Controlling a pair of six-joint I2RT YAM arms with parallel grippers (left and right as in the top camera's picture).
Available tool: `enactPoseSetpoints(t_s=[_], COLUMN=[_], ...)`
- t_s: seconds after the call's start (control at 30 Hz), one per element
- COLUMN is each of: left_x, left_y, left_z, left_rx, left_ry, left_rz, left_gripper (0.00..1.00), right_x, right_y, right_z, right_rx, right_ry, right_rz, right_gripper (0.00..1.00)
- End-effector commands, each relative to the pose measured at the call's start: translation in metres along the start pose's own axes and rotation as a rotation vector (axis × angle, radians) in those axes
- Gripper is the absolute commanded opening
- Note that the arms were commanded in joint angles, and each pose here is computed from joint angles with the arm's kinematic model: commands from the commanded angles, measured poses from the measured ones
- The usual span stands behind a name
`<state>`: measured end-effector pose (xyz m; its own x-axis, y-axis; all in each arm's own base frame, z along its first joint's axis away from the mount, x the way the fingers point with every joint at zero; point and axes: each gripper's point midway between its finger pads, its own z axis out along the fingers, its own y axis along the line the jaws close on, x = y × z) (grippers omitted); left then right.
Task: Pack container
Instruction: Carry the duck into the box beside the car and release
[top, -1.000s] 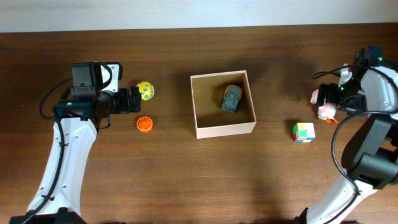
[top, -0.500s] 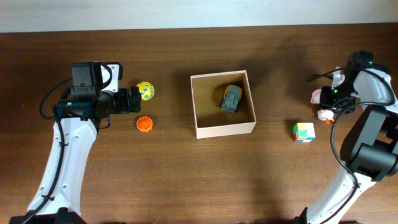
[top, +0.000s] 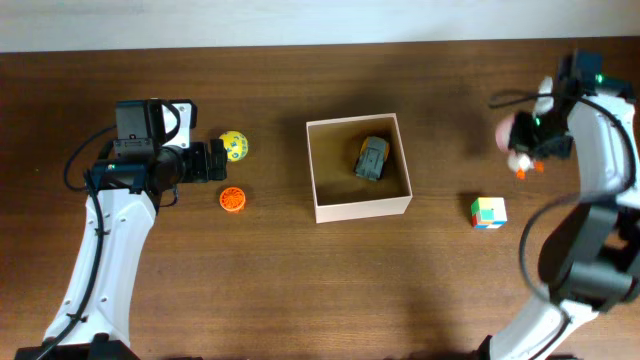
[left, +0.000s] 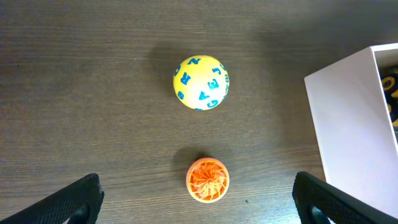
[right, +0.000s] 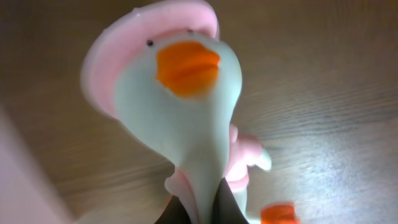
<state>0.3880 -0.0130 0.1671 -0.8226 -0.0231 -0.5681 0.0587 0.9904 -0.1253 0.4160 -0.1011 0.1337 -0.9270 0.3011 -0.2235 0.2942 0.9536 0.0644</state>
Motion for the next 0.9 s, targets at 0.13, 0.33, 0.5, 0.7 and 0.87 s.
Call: enactPoseSetpoints(t_s=[0.13,0.33,0.5,0.7,0.87], left_x=[-0.006,-0.006,-0.006,-0.006,-0.006], left_y=[0.001,0.001,0.001,0.001,0.001], left_z=[-0.001,-0.001,-0.001,-0.001,-0.001], left_rx=[-0.003,-0.003,-0.003,-0.003,-0.003], left_ry=[-0.011,-0.011,-0.011,-0.011,-0.011], left_rz=[0.014,0.014,0.014,0.014,0.014], left_gripper=[0.99,0.99,0.99,0.99,0.99], right_x=[0.023,0.065,0.08,0.1,0.117], right_y=[0.139,0.227,0.261,0.296,0.322], right_z=[-0.119,-0.105,-0.053,0.013,0.039], right_rx=[-0.203,-0.263,-0.15,-0.151,-0.201], right_ry=[-0.223,-0.157,-0.105,0.003,0.047], right_rz=[-0.194,-0.331,-0.39,-0.449,-0.489], right_gripper=[0.04,0.04,0.04,0.04,0.04])
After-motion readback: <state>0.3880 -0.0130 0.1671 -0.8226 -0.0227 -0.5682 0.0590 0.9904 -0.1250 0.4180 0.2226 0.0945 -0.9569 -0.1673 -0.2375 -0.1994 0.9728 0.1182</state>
